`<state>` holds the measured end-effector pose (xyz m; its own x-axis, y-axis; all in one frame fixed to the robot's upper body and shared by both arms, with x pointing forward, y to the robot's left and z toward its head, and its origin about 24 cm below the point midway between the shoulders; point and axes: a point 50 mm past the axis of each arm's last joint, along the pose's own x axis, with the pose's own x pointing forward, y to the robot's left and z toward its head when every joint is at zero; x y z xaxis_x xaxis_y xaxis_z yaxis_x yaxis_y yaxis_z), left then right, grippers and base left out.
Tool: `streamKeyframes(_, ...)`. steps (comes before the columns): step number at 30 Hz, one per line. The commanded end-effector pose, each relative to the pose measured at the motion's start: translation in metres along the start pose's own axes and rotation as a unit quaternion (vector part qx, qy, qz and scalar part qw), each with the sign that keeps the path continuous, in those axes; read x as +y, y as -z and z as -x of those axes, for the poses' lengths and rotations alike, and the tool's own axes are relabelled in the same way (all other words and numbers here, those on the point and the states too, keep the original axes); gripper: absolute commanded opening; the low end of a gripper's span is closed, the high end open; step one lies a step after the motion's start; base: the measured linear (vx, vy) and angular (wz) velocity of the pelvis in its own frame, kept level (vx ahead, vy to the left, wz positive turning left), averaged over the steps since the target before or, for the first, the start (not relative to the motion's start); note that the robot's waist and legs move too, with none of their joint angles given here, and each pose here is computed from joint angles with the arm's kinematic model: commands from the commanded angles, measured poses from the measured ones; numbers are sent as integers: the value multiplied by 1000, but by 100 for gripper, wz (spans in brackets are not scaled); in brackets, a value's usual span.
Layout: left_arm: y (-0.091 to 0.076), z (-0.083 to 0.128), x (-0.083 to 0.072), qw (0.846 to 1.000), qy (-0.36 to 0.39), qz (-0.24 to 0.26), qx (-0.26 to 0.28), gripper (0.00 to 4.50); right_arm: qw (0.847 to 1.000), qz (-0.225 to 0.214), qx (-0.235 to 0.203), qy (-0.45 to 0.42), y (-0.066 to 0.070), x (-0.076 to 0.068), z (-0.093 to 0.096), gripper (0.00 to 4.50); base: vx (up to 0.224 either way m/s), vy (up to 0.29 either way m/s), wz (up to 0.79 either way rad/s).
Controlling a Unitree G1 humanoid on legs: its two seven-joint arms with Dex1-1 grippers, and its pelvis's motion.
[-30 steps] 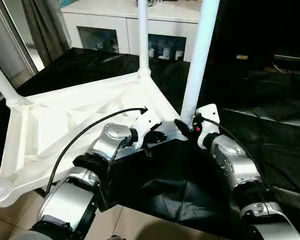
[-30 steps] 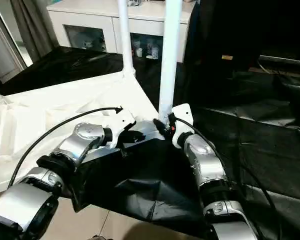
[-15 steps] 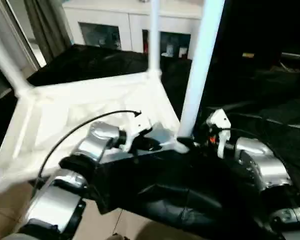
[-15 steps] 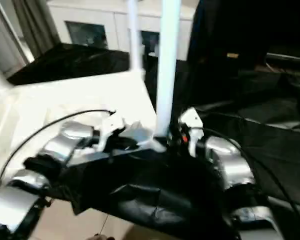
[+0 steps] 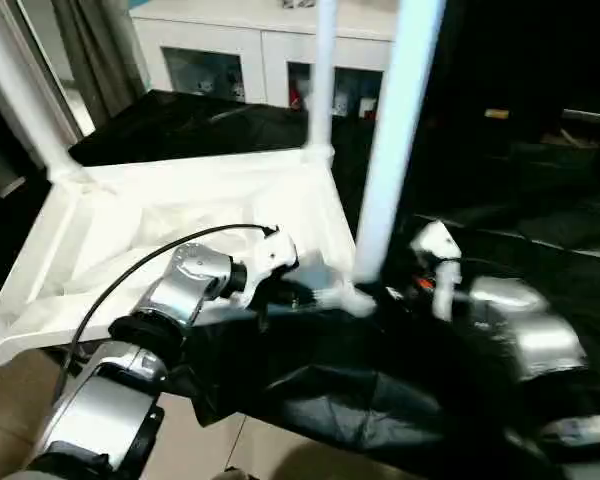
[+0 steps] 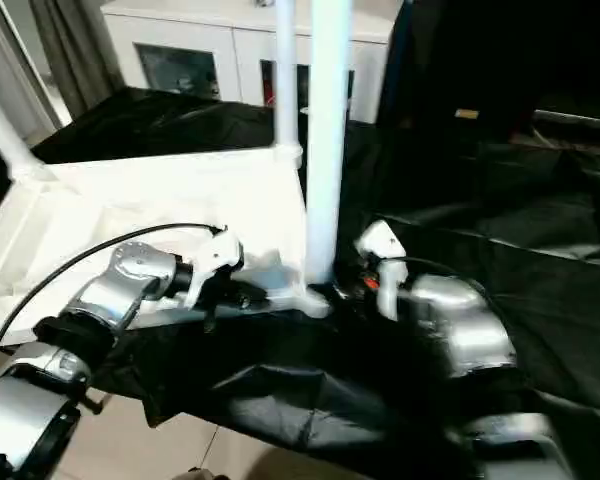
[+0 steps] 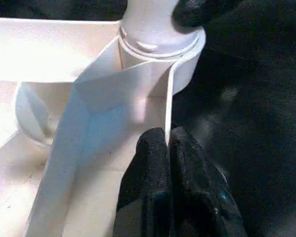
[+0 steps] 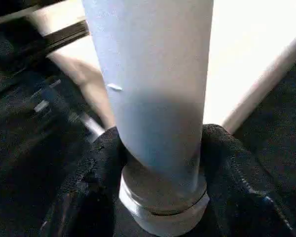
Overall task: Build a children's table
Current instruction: Rotate leg to tighten
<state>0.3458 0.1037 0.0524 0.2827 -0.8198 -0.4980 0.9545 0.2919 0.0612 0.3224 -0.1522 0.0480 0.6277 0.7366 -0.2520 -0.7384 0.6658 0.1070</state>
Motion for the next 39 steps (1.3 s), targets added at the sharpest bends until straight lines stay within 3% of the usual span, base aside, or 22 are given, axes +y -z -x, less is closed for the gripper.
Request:
streamKeyframes(1,-18,-10,8,998,-62,12,-27,0,996,-46,25,77,16,-2,-11,203,0,0,0)
streamKeyframes(4,-27,-23,14,988,-147,35,-33,0,978,-95,17,183,24,0,-26,200,0,0,0)
streamKeyframes(7,-32,-31,11,987,-151,34,-38,0,973,-112,6,203,23,8,-36,200,0,0,0)
streamKeyframes(10,-34,-33,10,988,-146,30,-42,0,974,-107,1,200,21,12,-40,200,0,0,0)
streamKeyframes(12,-37,-35,8,990,-132,14,-44,0,980,-67,-12,189,15,15,-43,200,0,0,0)
streamKeyframes(14,-37,-35,8,991,-127,7,-44,0,981,-65,-24,184,12,15,-42,200,0,0,0)
streamKeyframes(17,-36,-34,8,992,-122,-4,-43,0,981,-73,-42,173,8,15,-40,269,0,0,0)
streamKeyframes(22,-32,-27,10,992,-115,-31,-36,0,994,-5,-34,106,3,13,-20,278,0,0,0)
streamKeyframes(27,-34,-22,12,990,-117,-35,-65,0,997,26,-33,59,-1,4,16,278,0,0,0)
streamKeyframes(28,-34,-22,12,990,-117,-35,-65,0,997,26,-33,59,-1,4,16,278,0,0,0)
streamKeyframes(29,-34,-19,12,991,-107,-31,-73,45,998,35,-28,40,-2,1,31,285,0,0,0)
streamKeyframes(32,-33,-17,10,991,-93,-40,-82,59,999,37,-23,9,-4,2,45,285,0,0,0)
streamKeyframes(36,-37,-11,9,989,-86,-46,-109,99,999,29,-30,-22,-8,8,47,285,0,0,0)
streamKeyframes(39,-34,1,10,990,-82,-45,-102,113,998,25,-36,-41,-10,15,36,285,0,0,0)
